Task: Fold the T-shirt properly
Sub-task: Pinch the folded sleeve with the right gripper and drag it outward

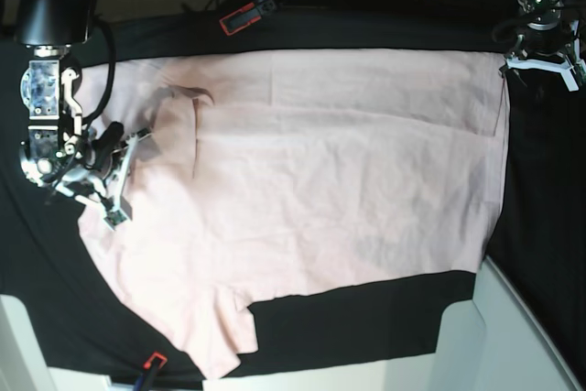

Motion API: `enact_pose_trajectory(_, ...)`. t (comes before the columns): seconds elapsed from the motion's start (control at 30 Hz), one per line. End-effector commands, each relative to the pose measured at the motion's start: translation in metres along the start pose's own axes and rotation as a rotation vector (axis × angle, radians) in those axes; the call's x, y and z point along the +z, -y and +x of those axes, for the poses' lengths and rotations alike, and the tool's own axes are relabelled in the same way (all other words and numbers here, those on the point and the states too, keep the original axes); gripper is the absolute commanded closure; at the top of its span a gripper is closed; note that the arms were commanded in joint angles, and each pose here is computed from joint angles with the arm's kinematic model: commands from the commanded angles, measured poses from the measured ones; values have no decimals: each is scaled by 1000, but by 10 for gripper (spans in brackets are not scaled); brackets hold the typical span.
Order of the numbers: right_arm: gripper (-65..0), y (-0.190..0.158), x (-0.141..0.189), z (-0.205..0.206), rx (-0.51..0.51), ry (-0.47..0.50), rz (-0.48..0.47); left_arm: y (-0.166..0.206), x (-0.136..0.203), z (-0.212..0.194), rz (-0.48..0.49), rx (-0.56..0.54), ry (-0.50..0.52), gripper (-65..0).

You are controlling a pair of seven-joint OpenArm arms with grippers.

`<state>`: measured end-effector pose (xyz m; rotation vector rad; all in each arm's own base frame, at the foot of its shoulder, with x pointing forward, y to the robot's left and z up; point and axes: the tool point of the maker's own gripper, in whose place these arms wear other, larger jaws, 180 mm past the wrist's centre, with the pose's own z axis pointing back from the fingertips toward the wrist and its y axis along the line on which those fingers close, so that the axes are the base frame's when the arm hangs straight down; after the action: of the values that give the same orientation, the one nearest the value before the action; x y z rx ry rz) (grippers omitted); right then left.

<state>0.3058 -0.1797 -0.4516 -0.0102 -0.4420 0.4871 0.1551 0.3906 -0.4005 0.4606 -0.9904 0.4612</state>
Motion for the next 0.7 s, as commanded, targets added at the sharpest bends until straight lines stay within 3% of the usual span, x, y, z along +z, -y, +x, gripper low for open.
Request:
enact_pose_trajectory(0.0,-4,11,5,14,-21,44,-33,-7,0,13,13,-12,45,-385)
enact_pose_trajectory(0.13,-20,26,7,13,-116,50,-107,-7,0,13,13,-12,45,-385)
enact_pose_trajectory(0.37,-28,25,2,8,-128,31,-103,-7,1,12,14,-13,44,-385)
enact_pose_trajectory(0.5,-138,47,9,1,-209,46,-138,-7,1,12,14,-14,43,-385)
enact_pose_trajectory(0.67,-281,85,47,15,-260,172,-249,-7,1,14,13,-13,47,-385)
